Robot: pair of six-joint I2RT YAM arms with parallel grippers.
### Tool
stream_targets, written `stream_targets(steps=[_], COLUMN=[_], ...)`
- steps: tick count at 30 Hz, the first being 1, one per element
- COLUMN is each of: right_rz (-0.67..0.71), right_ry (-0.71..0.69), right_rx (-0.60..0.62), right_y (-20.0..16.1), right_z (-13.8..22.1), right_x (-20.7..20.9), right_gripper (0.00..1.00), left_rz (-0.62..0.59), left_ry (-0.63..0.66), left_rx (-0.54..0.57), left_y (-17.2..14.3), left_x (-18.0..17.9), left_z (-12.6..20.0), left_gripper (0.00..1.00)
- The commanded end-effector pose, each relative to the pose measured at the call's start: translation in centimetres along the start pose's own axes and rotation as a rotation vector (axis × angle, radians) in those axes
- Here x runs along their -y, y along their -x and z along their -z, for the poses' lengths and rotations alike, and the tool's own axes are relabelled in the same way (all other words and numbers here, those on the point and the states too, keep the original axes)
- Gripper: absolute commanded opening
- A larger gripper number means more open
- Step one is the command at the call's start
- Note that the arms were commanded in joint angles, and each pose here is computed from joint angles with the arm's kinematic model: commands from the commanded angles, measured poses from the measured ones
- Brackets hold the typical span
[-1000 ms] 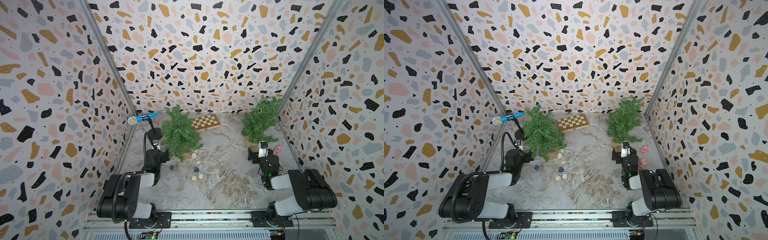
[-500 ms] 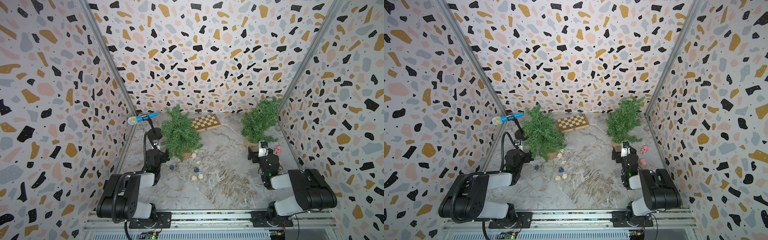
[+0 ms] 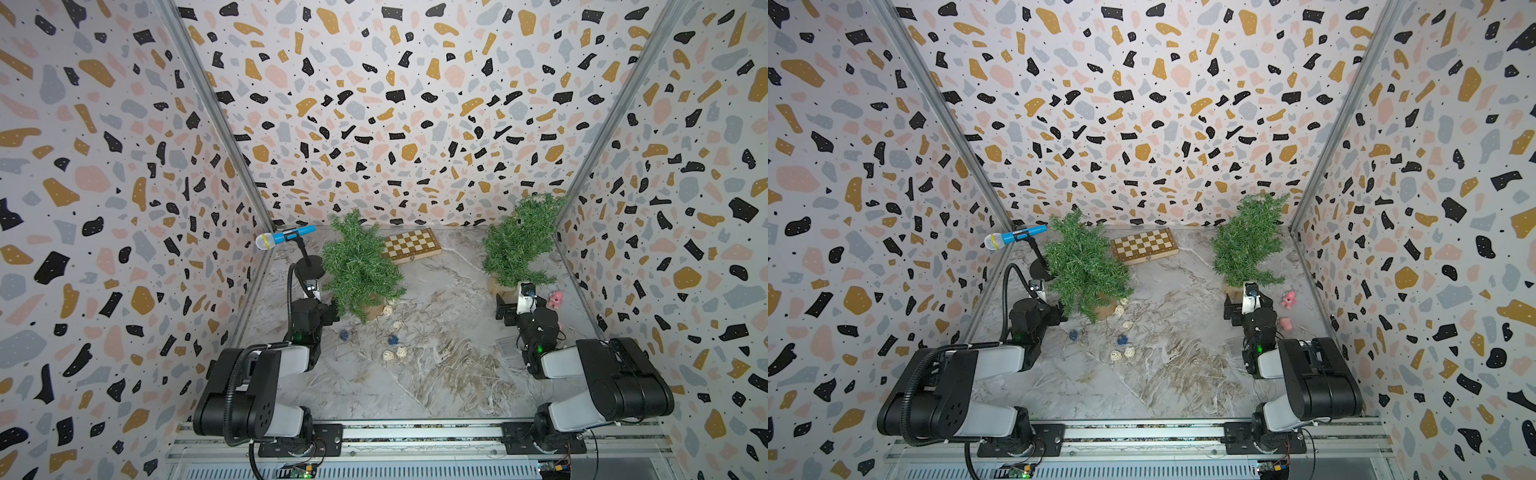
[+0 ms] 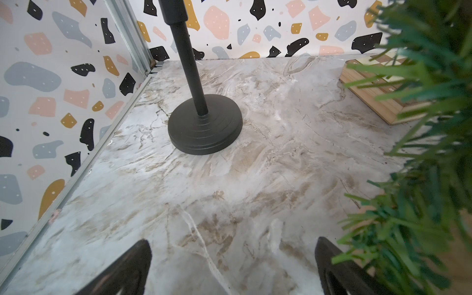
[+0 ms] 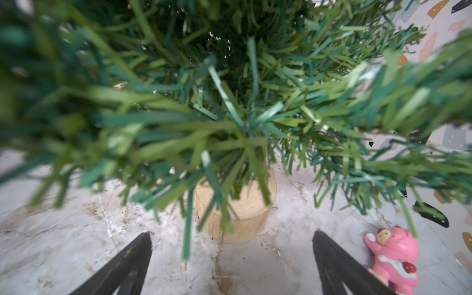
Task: Wrap string light around the christmas tree
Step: Pick up the light string from the center of the board.
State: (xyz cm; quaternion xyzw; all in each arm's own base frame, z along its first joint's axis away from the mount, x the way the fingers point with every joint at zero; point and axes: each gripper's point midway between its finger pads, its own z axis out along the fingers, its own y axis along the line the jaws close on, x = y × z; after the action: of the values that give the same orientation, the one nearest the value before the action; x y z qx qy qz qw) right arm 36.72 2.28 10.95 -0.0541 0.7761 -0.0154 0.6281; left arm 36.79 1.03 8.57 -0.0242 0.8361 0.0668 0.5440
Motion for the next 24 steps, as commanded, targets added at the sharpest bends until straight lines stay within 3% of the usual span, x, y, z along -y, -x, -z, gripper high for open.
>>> stream_targets(steps=[1, 6, 8, 11, 15, 17, 19, 21, 24], right_rz=[-0.024, -0.058, -0.12, -0.231, -0.393, -0.547, -0.598, -0.643, -0.606], right_ry=[-0.071, -0.14, -0.131, -0.139, 0.068, 0.136, 0.329, 0.375, 0.425], right_rx=[-0.006, 0.075, 0.068, -0.006, -0.098, -0.164, -0.173, -0.225, -0.312], right_y=[2.7, 6.6, 7.4, 8.7, 10.5, 9.8, 10.1, 9.5, 9.1], right_z=[-0.7, 1.6, 2.1, 2.5, 3.4, 3.9, 4.6, 4.9, 5.4], right_x=[1.1, 1.4, 0.8, 0.1, -3.6, -4.8, -7.2, -8.5, -11.3], right_gripper=[0.99, 0.99, 0.99, 0.99, 0.99, 1.0, 0.94, 0.89, 0.88], left_rz=[0.028, -0.032, 0.033, 0.239, 0.303, 0.34, 0.411, 0.463, 0.451], left_ry=[0.044, 0.107, 0.13, 0.236, 0.171, 0.128, 0.111, 0.076, -0.031], left_rx=[0.089, 0.106, 0.101, 0.047, -0.009, -0.034, -0.084, -0.163, -0.271], left_y=[2.7, 5.3, 6.2, 7.1, 8.6, 8.8, 8.2, 7.1, 6.2], left_x=[-0.8, -0.2, -0.5, -3.0, -2.9, -2.6, -2.5, -1.8, 0.2], left_z=[1.2, 4.1, 5.6, 8.8, 12.2, 13.5, 14.6, 15.2, 15.9], left_gripper=[0.99, 0.99, 0.99, 0.99, 0.99, 0.99, 0.99, 0.99, 0.99])
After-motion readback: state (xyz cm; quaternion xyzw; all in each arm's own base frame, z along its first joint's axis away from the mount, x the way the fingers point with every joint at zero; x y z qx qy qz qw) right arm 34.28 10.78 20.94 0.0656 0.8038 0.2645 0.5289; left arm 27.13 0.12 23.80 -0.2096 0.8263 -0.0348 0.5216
